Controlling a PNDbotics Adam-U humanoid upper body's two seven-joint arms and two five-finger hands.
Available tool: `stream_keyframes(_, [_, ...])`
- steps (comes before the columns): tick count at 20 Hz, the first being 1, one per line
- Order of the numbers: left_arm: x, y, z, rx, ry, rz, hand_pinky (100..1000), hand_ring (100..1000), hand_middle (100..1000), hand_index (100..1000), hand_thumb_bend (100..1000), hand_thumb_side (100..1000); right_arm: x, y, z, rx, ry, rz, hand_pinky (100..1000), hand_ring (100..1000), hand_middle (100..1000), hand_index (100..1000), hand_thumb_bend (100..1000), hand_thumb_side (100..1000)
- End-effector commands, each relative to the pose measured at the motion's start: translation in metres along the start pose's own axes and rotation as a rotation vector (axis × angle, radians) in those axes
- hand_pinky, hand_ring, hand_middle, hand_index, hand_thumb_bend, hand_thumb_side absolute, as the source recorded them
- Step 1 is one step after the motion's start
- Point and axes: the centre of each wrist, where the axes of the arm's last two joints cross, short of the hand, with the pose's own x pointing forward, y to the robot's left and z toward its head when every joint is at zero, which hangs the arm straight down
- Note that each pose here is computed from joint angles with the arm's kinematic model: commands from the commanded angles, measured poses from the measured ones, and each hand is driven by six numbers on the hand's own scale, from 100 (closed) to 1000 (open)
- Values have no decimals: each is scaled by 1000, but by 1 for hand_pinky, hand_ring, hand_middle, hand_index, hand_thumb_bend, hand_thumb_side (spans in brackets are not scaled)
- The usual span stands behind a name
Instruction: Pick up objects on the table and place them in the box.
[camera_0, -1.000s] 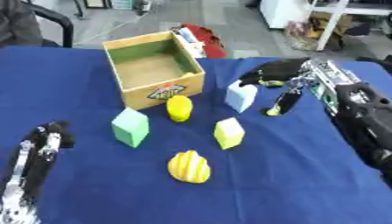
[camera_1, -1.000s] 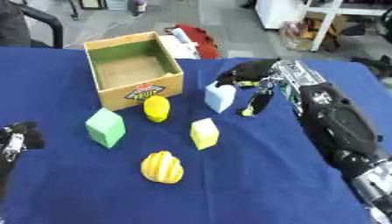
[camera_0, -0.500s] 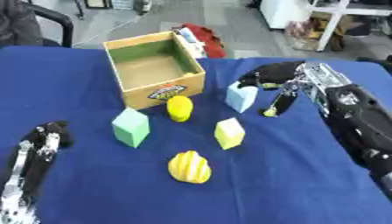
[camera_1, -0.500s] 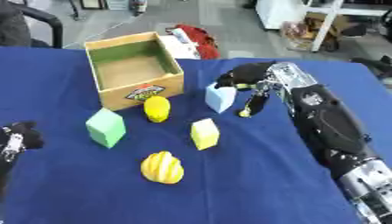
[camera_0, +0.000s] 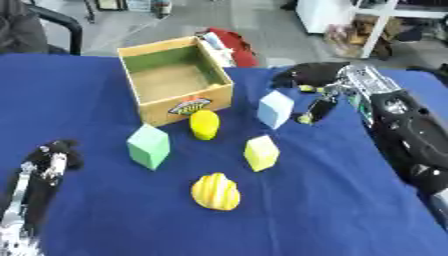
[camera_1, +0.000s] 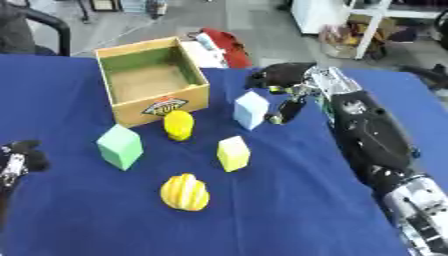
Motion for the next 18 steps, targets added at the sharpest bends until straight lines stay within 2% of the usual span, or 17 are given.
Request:
stream_keyframes(1, [7,5,-5,-10,-28,-22,633,568,534,724,100,715,-10,-20,7,-27,36,33,1000,1000,1000,1000,312,353])
stream_keyframes(7, [9,5,-7,-11,-38,-22,633,568,534,724,100,713,-9,-15,3,9,50,60,1000,1000,1000,1000,365,376])
stream_keyframes(18, [14,4,-12,-17,-57,-22,633,567,533,724,100,711,-8,-2,-3,33,100,46,1000,1000,1000,1000,335,372])
